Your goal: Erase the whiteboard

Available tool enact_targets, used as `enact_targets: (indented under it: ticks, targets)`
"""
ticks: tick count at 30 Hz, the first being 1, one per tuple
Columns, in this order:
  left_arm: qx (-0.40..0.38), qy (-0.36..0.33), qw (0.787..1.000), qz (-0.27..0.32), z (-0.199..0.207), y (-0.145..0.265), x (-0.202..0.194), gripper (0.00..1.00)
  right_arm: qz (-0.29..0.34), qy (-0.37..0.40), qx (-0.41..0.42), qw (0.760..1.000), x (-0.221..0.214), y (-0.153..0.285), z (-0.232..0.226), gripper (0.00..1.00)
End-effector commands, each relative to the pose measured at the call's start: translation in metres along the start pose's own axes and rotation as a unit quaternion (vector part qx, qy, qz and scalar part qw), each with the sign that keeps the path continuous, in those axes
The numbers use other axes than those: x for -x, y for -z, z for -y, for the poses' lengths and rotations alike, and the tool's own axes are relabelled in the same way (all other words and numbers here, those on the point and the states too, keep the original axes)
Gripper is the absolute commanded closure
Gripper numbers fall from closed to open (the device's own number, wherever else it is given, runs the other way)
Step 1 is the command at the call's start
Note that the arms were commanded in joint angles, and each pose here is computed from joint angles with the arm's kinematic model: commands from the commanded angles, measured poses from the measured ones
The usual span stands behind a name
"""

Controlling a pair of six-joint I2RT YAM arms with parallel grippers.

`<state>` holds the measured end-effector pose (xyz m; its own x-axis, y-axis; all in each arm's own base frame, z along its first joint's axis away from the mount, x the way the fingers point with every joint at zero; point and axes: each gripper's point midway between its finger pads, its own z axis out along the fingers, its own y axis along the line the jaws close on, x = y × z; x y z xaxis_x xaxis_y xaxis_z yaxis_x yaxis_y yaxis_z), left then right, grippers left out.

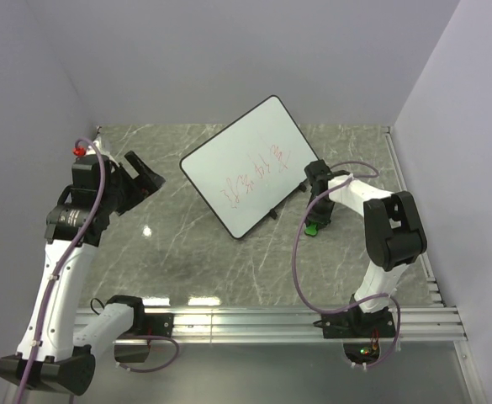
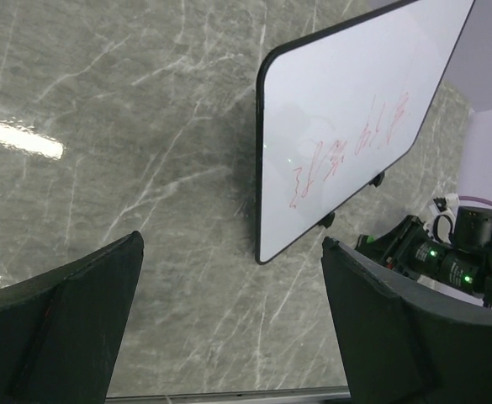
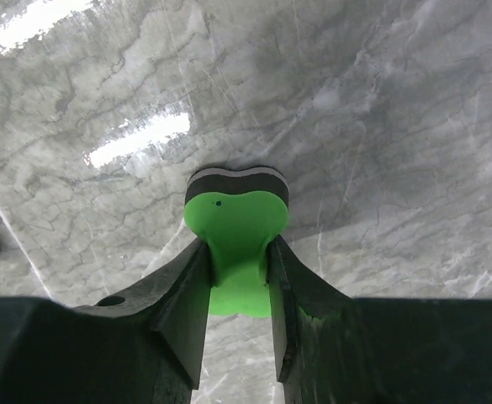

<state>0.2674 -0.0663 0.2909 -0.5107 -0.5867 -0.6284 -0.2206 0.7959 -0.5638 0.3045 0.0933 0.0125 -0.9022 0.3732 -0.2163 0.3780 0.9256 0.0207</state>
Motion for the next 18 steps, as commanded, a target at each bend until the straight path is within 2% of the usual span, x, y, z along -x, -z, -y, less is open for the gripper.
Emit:
enact_targets:
  ticks: [1,2,5,7,11,18]
  targets:
    - [0.007,-0.019,0.999,0.028,-0.002,0.0,0.011,0.07,0.031,0.006,0.02,0.999,0.018,0.026,-0.01,0.97]
    - [0.006,-0.024,0.999,0.033,-0.001,-0.001,0.014,0.07,0.031,0.005,0.025,0.999,0.021,0.035,-0.013,1.0]
    - [0.002,-0.059,0.998,0.037,0.003,-0.008,0.023,0.11,0.061,-0.007,0.081,0.995,0.056,0.075,-0.039,1.0]
    - [0.045,-0.073,0.996,0.013,-0.009,-0.023,0.022,0.11,0.089,-0.012,0.136,0.987,0.085,0.114,-0.066,1.0]
    - [0.042,-0.079,0.996,-0.001,0.001,-0.043,0.029,0.09,0.119,-0.016,0.231,0.965,0.127,0.172,-0.116,1.0]
    - [-0.02,-0.055,0.998,-0.028,0.024,-0.097,0.023,0.1,0.103,-0.019,0.3,0.948,0.172,0.198,-0.174,1.0]
